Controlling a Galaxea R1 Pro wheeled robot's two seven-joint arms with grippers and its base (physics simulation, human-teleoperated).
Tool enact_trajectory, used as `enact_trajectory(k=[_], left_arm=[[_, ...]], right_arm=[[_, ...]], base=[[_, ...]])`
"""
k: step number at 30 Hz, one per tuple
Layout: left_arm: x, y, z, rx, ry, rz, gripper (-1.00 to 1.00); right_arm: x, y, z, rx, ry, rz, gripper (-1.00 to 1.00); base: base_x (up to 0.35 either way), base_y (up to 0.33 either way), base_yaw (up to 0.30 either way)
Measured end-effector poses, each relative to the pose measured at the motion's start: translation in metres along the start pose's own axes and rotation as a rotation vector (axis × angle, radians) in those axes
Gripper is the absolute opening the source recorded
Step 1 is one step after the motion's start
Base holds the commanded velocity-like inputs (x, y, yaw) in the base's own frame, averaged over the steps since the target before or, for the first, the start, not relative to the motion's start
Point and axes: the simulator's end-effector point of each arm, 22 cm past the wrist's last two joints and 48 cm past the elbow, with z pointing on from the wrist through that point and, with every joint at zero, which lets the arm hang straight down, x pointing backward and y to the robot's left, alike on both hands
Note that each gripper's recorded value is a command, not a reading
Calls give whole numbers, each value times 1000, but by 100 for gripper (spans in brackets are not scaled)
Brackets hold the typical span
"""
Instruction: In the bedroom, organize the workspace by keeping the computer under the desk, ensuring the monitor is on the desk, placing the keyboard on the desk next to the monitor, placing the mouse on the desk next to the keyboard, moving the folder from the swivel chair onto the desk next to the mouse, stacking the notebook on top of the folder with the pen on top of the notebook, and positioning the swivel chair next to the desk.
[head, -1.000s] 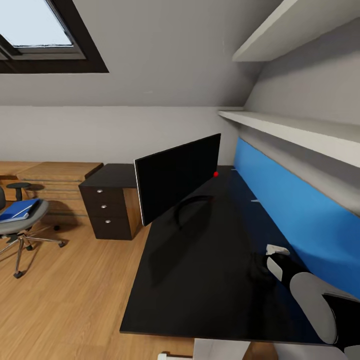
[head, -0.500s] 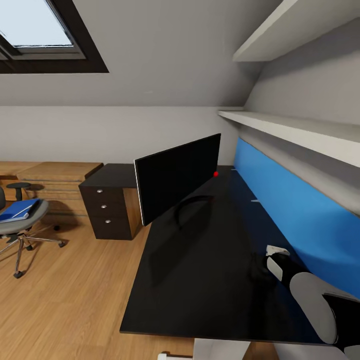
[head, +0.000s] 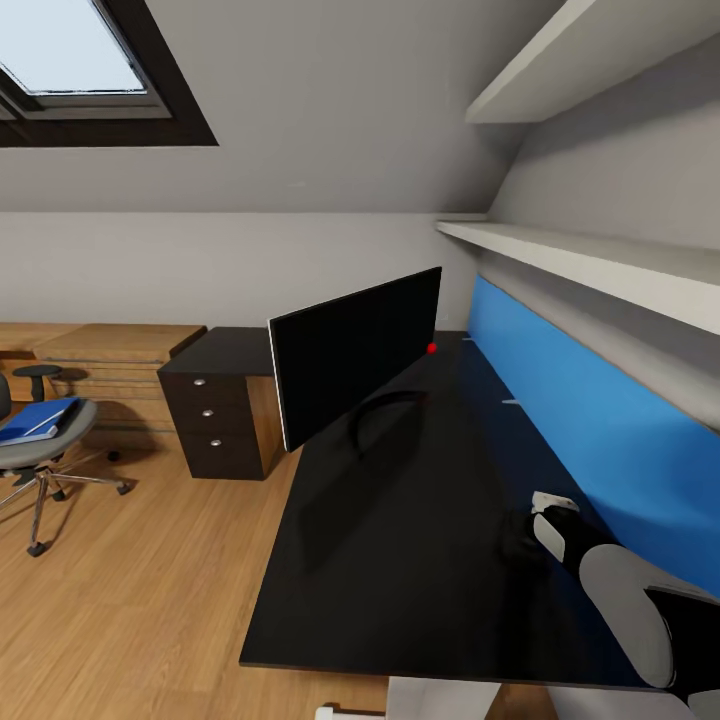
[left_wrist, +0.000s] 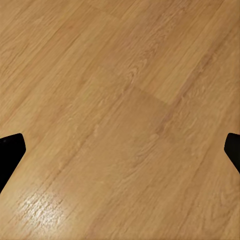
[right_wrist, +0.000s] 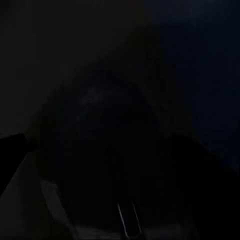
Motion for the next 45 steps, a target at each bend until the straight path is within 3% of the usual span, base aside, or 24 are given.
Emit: enact_trajectory(k=[24,29,36,38,41,45], left_arm=[[0,-1,0,6,0,2,100],[-5,-2,-6,12,0,6,100],[-12,-1,-14,12,0,6,100],[-14,0,-16,12,0,6,100],[-15,0,-17,12,0,6,100],[-14,0,-17,10,1,7,100]], right_arm=[[-3,3,-1,-4,-10,-10,-100],[-28,33,-12,-44,-82,-5,-100],[-33,62,-24,-80,-89,-11,-100],[-32,79,-28,-100,-88,-17,-100],[-33,122,-39,-133,-102,-24,-100],[-23,149,-50,-45,-98,-31,-100]], base=[[0,0,0],[0,0,0],[0,0,0],[0,0,0],[0,0,0],[0,0,0]])
